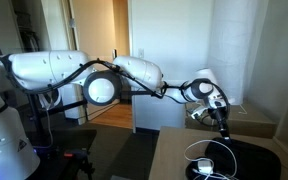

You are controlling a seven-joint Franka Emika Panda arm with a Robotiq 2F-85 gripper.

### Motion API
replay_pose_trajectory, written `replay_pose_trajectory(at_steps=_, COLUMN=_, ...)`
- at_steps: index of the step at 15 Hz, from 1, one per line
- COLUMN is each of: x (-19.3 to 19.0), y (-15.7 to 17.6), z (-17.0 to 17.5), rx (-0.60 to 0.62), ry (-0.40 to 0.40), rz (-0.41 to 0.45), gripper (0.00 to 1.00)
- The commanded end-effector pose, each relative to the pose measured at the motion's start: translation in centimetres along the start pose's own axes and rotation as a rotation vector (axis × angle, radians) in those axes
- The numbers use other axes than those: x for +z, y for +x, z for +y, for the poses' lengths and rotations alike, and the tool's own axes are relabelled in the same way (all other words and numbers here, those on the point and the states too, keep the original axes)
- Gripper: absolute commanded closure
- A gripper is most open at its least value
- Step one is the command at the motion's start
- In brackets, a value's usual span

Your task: Move the portable bag slightly to the left and close it

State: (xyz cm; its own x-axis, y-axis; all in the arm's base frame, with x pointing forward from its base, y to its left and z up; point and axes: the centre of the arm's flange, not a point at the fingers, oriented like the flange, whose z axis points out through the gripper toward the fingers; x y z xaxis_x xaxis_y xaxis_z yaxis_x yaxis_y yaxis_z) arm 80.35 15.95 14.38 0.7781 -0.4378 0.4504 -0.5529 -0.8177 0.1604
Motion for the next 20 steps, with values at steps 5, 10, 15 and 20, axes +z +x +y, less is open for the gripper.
replay_pose_trajectory(at_steps=5, x=0.2, y=-0.1, z=0.1, rx=-0.005, ry=-0.003, rz=-0.003, gripper=0.95)
replay_pose_trajectory(at_steps=10, x=0.2, y=-0.1, z=0.1, rx=-0.005, ry=-0.004, rz=-0.003, gripper=0.95)
replay_pose_trajectory(at_steps=15, x=-0.5, y=-0.3, z=0.0, rx=-0.005, ry=0.007, rz=0.011, gripper=0.99)
replay_pose_trajectory(at_steps=20, x=-2.1, y=-0.4, z=0.4, rx=0.000, ry=0.042, rz=0.027, gripper=0.99)
